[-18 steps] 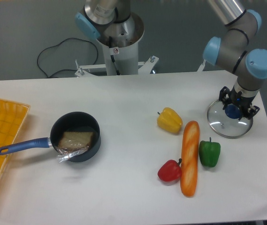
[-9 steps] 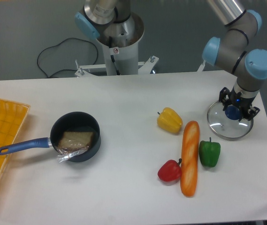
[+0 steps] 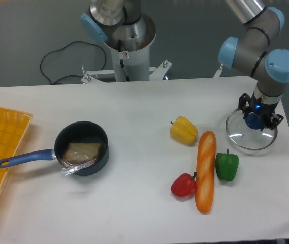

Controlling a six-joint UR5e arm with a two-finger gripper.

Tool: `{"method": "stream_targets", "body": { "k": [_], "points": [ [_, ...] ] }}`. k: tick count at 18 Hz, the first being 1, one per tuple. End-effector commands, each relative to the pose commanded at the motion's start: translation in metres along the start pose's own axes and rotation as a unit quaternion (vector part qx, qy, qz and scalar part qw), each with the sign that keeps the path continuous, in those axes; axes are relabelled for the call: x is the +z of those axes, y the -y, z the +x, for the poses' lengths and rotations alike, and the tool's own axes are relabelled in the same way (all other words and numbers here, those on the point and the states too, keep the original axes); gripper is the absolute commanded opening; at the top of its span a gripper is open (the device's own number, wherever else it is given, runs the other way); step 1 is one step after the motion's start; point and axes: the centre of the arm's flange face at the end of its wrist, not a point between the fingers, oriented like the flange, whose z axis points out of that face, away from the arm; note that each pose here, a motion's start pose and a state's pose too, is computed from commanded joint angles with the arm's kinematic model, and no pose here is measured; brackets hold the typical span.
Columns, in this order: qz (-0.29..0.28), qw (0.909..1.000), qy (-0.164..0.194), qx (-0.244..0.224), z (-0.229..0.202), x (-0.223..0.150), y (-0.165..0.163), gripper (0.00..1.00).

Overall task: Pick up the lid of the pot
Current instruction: 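Lift the glass lid up off the table by its knob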

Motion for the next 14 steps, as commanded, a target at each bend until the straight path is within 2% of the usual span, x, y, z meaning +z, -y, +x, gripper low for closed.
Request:
{"method": "stream_targets", "body": {
  "k": [6,14],
  "points": [
    [-0.014,0.9998,0.0,0.012,0.0,-0.018,0.016,0.62],
    [-0.013,0.9998,-0.002,0.013,-0.002,-0.026,0.018,0.62]
  ]
}}
